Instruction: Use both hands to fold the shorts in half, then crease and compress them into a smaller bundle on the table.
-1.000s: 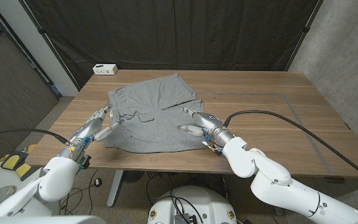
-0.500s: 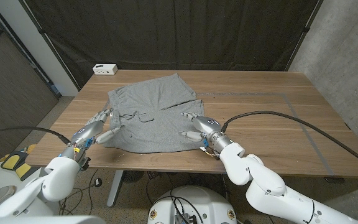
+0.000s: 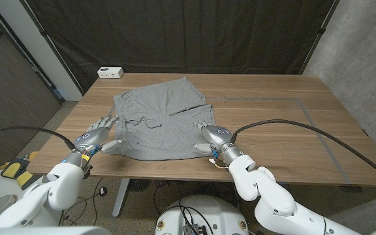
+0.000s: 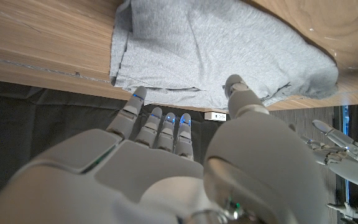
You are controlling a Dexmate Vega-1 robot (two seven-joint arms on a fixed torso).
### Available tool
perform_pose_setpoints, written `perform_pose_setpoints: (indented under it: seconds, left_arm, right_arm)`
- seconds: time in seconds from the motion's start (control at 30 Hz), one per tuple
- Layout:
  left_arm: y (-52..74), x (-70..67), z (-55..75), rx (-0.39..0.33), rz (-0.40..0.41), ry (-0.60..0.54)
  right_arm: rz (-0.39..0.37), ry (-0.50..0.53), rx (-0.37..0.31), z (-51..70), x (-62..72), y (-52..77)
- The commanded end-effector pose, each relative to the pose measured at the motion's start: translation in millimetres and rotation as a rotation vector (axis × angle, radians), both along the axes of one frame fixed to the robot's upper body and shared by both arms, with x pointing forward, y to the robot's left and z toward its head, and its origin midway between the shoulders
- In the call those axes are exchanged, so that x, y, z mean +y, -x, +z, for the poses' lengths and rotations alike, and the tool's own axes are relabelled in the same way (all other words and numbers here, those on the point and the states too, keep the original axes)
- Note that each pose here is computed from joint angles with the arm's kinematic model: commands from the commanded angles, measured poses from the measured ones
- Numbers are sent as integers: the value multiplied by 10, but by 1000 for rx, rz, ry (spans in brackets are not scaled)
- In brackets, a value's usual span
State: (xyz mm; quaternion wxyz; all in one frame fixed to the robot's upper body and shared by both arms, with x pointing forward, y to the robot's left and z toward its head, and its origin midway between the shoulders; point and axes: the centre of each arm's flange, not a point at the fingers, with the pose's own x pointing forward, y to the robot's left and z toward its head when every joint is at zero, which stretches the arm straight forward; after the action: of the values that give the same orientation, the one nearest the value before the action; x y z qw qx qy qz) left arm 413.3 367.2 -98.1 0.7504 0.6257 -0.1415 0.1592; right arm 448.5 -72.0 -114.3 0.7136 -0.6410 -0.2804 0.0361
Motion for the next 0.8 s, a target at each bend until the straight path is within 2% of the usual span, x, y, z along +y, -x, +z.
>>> perform_pose_setpoints:
  seconds: [0.03, 0.1, 0.2, 0.33, 0.47, 0.6, 0.73, 0.8]
  left_arm:
    - [40, -15, 54, 43, 103, -121]
    - [46, -29, 63, 47, 121, -145]
    - [50, -53, 73, 53, 159, -183]
    - [45, -97, 84, 75, 228, -247]
    - [30, -127, 78, 80, 275, -295]
    - [-2, -166, 56, 77, 301, -330]
    - [-40, -179, 27, 82, 312, -353]
    - [-61, -174, 13, 88, 316, -353]
  right_arm:
    - [-61, 58, -8, -109, 26, -12]
    - [-63, 58, 2, -107, 31, -13]
    - [-86, 83, -20, -121, 54, -10]
    - [-105, 100, 20, -142, 46, -27]
    - [-136, 128, 19, -164, 48, -35]
    - [-155, 148, 47, -186, 35, -57]
    - [-177, 157, 30, -217, 10, -65]
    - [-178, 150, 50, -224, -11, -73]
